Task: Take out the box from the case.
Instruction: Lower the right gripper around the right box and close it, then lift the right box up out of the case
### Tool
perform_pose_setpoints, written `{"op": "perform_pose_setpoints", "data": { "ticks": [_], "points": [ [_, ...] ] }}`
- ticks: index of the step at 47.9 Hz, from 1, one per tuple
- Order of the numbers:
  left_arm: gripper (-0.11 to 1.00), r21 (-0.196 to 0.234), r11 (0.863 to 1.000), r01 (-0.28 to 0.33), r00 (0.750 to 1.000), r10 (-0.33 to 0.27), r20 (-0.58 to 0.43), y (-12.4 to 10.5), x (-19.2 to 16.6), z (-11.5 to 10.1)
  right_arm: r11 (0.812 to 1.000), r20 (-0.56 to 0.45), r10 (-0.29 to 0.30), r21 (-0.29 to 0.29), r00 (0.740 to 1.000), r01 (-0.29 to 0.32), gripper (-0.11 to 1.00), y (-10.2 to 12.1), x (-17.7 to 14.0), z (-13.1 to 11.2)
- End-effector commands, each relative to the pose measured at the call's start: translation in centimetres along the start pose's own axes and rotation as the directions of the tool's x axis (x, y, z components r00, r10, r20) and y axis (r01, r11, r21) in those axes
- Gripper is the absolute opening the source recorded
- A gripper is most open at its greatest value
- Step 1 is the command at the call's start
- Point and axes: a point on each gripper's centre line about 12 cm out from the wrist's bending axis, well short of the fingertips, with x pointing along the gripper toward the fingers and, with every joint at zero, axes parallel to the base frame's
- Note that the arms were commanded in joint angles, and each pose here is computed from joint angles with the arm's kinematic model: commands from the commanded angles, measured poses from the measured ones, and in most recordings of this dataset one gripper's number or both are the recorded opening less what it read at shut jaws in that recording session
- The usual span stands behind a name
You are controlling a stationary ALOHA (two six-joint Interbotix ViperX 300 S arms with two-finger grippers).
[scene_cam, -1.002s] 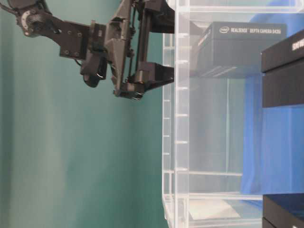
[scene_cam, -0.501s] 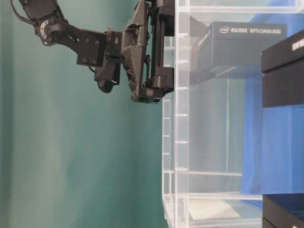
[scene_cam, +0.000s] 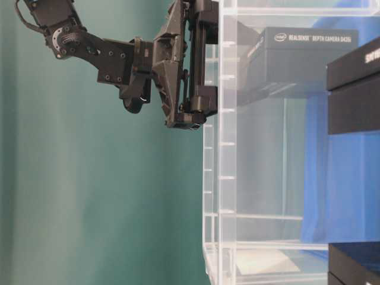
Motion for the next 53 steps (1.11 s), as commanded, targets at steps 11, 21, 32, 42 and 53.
{"op": "perform_pose_setpoints", "data": {
  "ticks": [11, 21, 32, 42, 53],
  "points": [
    [0.98, 0.002, 1.0, 0.027, 1.0, -0.027, 0.011, 0.4, -0.7, -0.2, 1.0, -0.004, 0.003, 0.007, 1.0, -0.003, 0.65, 0.4, -0.3, -0.2],
    [0.98, 0.001, 1.0, 0.029, 1.0, -0.029, 0.011, 0.4, -0.7, -0.2, 1.0, -0.006, 0.0, 0.004, 1.0, 0.0, 0.65, 0.4, -0.3, -0.3],
    [0.98, 0.001, 1.0, 0.029, 1.0, -0.029, 0.011, 0.4, -0.7, -0.2, 1.0, -0.004, -0.001, 0.003, 1.0, 0.001, 0.65, 0.4, -0.3, -0.3],
    [0.98, 0.003, 1.0, 0.031, 0.999, -0.031, 0.011, 0.4, -0.8, -0.3, 1.0, -0.003, -0.001, 0.003, 1.0, 0.001, 0.65, 0.3, -0.7, -0.3],
    [0.98, 0.004, 1.0, 0.031, 0.999, -0.031, 0.011, 0.4, -0.8, -0.3, 1.0, 0.004, 0.011, 0.012, 1.0, -0.011, 0.65, 0.4, -3.1, 0.0]
  ]
}}
